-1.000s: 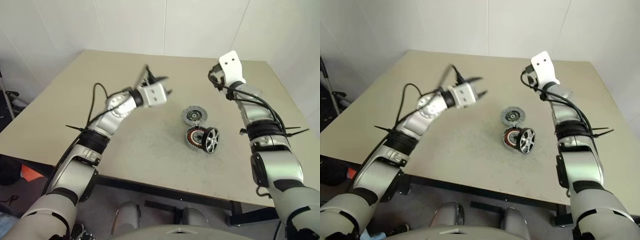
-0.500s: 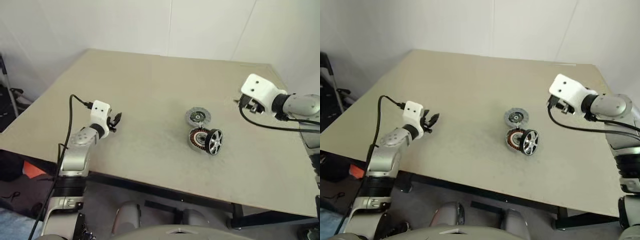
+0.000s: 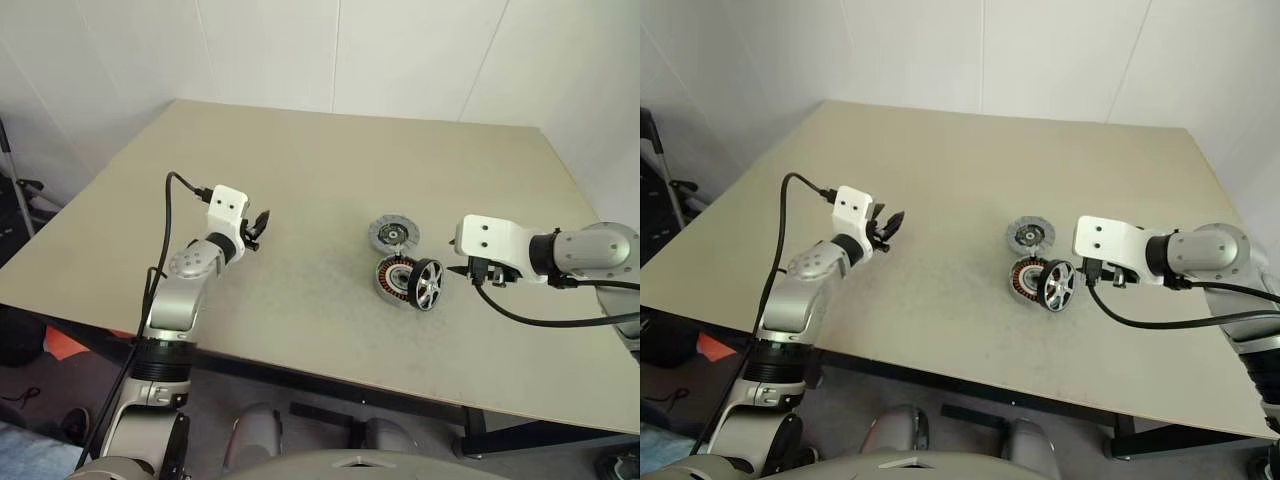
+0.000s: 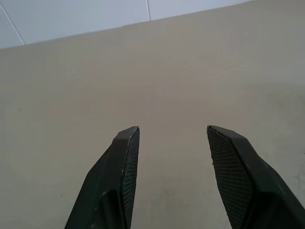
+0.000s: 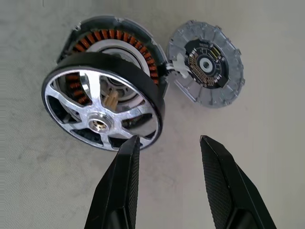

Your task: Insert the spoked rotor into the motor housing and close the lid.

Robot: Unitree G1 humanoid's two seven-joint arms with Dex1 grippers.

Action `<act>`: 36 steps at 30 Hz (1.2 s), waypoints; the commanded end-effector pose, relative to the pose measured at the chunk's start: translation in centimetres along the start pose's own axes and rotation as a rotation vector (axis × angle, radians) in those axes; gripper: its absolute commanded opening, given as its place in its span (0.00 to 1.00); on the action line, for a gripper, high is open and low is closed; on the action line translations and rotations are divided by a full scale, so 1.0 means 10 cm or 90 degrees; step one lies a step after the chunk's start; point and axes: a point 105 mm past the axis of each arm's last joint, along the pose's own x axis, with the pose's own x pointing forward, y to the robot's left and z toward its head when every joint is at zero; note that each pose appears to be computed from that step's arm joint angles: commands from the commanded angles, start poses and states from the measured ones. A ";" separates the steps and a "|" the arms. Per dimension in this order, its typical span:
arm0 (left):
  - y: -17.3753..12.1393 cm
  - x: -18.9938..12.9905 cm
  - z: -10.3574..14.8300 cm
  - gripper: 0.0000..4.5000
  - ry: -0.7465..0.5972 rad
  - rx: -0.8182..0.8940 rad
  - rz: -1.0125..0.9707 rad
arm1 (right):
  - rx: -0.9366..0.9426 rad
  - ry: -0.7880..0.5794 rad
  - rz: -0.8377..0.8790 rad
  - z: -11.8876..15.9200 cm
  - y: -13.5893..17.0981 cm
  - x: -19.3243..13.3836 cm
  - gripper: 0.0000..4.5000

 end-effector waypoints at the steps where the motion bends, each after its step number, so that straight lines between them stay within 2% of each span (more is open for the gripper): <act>1: 0.02 0.00 0.13 0.53 -0.028 0.015 0.004 | -0.030 -0.031 -0.018 0.17 -0.06 0.02 0.50; 10: 0.06 -0.02 0.10 0.53 -0.025 0.017 0.015 | -0.055 -0.066 -0.050 0.37 -0.25 0.14 0.50; 28: 0.21 -0.04 0.09 0.53 -0.023 0.016 0.048 | -0.067 -0.128 -0.036 0.67 -0.16 0.43 0.50; 36: 0.20 -0.03 0.08 0.53 -0.023 0.017 0.046 | -0.072 -0.150 -0.053 0.78 -0.22 0.50 0.50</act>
